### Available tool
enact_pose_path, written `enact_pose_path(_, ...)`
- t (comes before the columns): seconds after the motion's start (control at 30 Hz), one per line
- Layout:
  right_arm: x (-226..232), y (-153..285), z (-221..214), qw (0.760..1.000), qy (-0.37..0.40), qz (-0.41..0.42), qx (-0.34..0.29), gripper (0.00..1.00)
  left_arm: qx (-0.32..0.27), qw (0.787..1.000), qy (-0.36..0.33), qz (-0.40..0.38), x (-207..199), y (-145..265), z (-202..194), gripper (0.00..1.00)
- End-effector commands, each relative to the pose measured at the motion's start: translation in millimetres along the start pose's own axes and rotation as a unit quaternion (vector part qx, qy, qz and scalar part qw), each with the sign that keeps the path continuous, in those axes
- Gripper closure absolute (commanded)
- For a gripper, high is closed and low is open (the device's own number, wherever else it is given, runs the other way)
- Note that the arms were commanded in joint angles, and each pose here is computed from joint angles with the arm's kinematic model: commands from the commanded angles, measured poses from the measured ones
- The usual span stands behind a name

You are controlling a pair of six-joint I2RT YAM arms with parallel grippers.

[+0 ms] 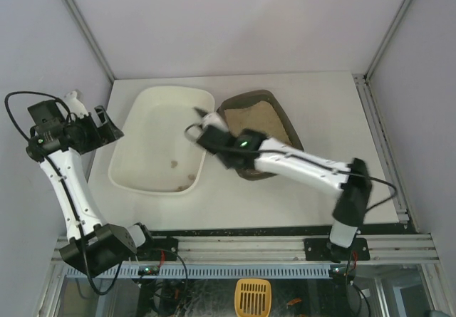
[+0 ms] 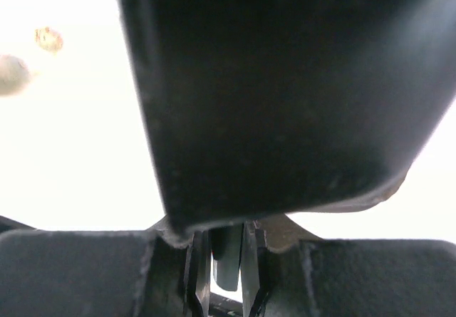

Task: Clean the litter box

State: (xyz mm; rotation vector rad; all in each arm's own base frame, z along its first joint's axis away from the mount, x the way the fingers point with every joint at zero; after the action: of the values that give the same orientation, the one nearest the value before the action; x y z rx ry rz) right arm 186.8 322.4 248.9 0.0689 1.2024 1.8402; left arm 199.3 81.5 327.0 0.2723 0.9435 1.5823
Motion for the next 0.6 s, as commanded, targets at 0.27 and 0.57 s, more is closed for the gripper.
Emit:
enact_pose_path(0.27, -127, 9, -65, 0.903, -0.355, 0.080, 0.228, 1.00, 0.102, 0.959, 0.016, -0.266, -158, -44, 16, 0.00)
enact_pose_path(0.57, -143, -15, -47, 0.823, -0.414, 0.155, 0.358, 1.00, 0.121, 0.958, 0.175, -0.193, -216, -78, -8, 0.00)
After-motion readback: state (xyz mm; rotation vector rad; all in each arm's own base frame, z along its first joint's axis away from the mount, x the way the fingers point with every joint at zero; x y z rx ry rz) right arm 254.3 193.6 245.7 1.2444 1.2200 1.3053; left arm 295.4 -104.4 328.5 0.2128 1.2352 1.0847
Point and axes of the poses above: each gripper's point midway between its finger pads, its own y axis back along the fingers, its own x axis along the line the jaws close on, z = x × y, the point moved 9 cm from there along y, back along the fingers, and after that the axes turned 4 degrees about y, right-handed, at the moved point
